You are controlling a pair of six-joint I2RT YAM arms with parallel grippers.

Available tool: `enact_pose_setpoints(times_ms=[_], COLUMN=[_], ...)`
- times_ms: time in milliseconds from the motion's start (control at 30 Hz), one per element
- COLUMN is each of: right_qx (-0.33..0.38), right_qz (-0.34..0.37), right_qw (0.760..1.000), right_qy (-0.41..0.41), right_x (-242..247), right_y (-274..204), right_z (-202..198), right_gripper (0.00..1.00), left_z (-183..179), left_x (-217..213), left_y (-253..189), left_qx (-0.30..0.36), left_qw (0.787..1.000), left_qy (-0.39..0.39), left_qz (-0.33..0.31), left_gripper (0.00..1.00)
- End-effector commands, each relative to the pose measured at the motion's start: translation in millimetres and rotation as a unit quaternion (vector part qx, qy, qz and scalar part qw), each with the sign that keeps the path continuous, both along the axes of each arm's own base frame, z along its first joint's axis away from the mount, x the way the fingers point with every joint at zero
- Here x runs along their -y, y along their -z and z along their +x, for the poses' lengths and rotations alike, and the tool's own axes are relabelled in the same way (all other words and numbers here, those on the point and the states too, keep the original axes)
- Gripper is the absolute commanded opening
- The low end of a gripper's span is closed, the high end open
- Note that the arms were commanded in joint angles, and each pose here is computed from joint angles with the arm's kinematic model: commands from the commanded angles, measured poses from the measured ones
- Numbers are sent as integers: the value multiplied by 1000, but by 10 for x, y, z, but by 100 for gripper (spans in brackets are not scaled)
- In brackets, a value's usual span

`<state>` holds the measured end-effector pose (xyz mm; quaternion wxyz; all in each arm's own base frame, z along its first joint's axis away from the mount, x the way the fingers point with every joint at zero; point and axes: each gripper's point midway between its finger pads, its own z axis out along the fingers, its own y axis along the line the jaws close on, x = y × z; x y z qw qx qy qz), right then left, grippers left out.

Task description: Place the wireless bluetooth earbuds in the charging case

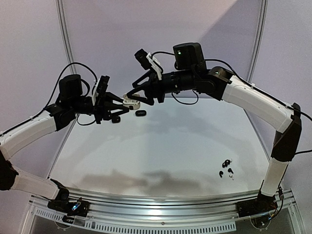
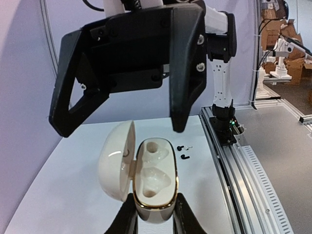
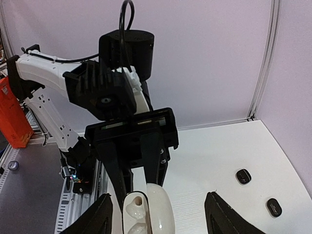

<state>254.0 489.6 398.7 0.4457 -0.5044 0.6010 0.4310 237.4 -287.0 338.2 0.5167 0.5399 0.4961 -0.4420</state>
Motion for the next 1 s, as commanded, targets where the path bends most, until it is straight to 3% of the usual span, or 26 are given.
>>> enact_pose_setpoints(times_ms=[0,167,267,367,467,600,733,800,967], right_qx=[-5,-33,-79,-153,-233,-282,-334,-354,-400], right_qz=[31,59,49,2,-78,-184,-246,-263,-304], right_qw=[1000,995,974,913,821,738,659,627,583], right_qy=[2,68,206,377,515,585,627,642,639], right_x=[-1,179,639,1395,2213,2911,3567,3791,3952], right_y=[-171,-378,-350,62,702,1474,2095,2338,2810], right_z=[74,321,786,1235,1347,1058,738,602,343], right_gripper=[67,70,69,65,62,61,47,43,36], left_z=[-74,-19,49,101,99,96,85,83,57], left_x=[9,-6,-29,-45,-51,-52,-51,-53,-66], left_y=[-8,14,61,96,95,127,141,144,152], left_qx=[-12,-18,-18,-16,-11,-12,-9,-8,-8], left_qw=[1000,1000,999,998,998,998,998,998,998], left_qy=[8,-16,-43,-63,-65,-65,-62,-62,-62], left_qz=[-4,-7,-7,-10,-14,-15,-16,-17,-17], left_gripper=[0,0,0,0,0,0,0,0,0])
